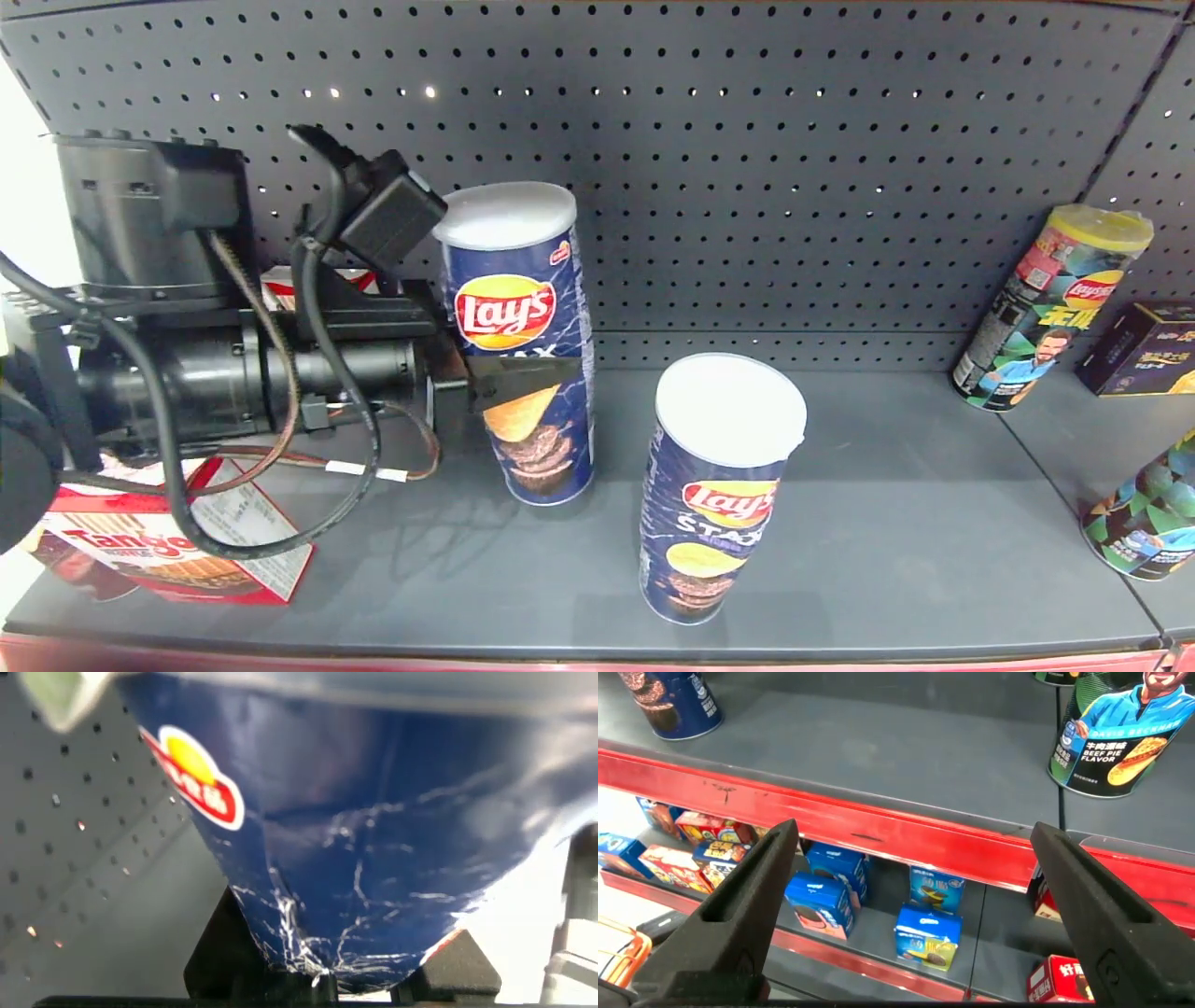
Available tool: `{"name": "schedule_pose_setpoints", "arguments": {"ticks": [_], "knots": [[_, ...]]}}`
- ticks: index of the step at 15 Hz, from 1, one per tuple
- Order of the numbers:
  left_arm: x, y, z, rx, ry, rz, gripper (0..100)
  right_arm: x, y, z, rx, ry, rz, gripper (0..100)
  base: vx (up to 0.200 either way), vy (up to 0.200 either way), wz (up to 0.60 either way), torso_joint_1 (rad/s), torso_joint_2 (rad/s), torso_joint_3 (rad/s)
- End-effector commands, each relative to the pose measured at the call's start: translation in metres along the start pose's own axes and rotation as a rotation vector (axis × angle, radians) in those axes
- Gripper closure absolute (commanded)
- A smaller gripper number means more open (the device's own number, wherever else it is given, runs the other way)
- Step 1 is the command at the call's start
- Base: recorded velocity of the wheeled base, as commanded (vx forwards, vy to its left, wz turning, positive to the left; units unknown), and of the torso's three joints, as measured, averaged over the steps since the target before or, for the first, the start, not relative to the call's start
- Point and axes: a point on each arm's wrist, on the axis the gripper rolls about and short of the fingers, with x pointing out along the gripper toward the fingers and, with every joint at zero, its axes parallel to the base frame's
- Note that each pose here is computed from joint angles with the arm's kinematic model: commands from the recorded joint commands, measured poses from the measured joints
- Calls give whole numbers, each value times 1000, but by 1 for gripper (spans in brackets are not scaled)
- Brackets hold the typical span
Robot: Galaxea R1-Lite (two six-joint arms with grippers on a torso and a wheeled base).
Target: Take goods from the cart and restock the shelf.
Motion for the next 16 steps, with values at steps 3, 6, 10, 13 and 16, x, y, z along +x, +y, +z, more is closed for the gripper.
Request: {"name": "schedule_pose_setpoints", "arguments": {"ticks": [3, 6, 10, 13, 16], "knots": [[43, 26, -11, -3, 27, -27, 100, 0, 0, 0, 0, 2, 0, 0, 0, 0, 0, 0, 0, 0], [57, 36, -13, -4, 19, -65, 100, 0, 0, 0, 0, 2, 0, 0, 0, 0, 0, 0, 0, 0], [77, 49, -13, 29, 21, -17, 100, 0, 0, 0, 0, 2, 0, 0, 0, 0, 0, 0, 0, 0], [93, 56, -21, 28, 52, 52, 100, 0, 0, 0, 0, 2, 0, 0, 0, 0, 0, 0, 0, 0], [105, 58, -19, 42, 28, 72, 100, 0, 0, 0, 0, 2, 0, 0, 0, 0, 0, 0, 0, 0]]}}
